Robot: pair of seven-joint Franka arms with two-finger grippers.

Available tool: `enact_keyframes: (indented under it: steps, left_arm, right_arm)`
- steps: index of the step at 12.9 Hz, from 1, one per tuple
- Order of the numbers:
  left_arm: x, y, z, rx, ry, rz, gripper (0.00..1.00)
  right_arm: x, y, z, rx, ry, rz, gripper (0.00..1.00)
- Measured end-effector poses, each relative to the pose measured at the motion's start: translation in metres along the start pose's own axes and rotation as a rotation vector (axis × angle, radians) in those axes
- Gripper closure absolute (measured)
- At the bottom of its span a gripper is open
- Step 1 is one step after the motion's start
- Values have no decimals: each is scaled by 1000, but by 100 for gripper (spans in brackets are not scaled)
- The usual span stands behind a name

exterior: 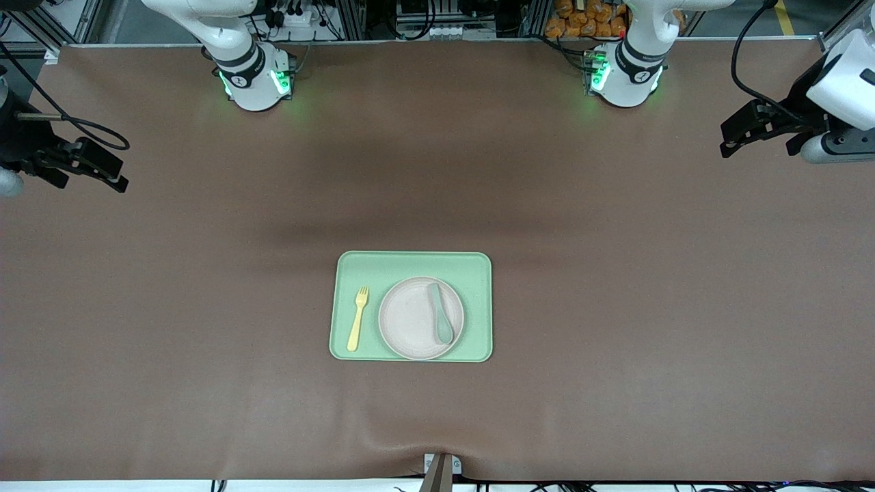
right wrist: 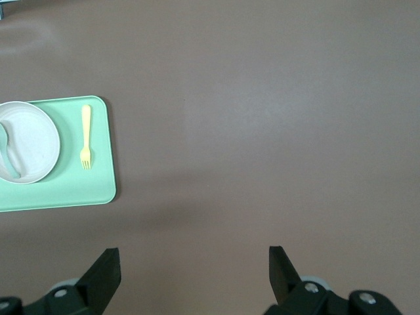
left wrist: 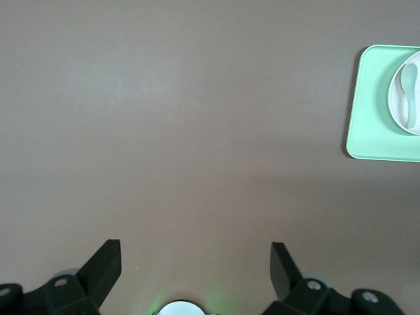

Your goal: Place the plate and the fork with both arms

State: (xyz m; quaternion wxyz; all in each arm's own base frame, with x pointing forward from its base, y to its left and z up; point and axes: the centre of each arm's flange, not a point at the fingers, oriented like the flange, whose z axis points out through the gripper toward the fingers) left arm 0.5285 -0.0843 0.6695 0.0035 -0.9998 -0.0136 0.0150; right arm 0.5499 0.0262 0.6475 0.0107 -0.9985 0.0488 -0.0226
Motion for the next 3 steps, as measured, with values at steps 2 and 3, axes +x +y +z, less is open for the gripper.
enact_keyframes:
  steps: [2, 3]
  left_arm:
    - [0, 0, 0, 0, 0, 0, 0]
    - [0, 0, 0, 0, 0, 0, 0]
  right_arm:
    - [0, -1, -1, 0, 1, -6, 0]
    - [0, -1, -1, 0, 1, -10, 0]
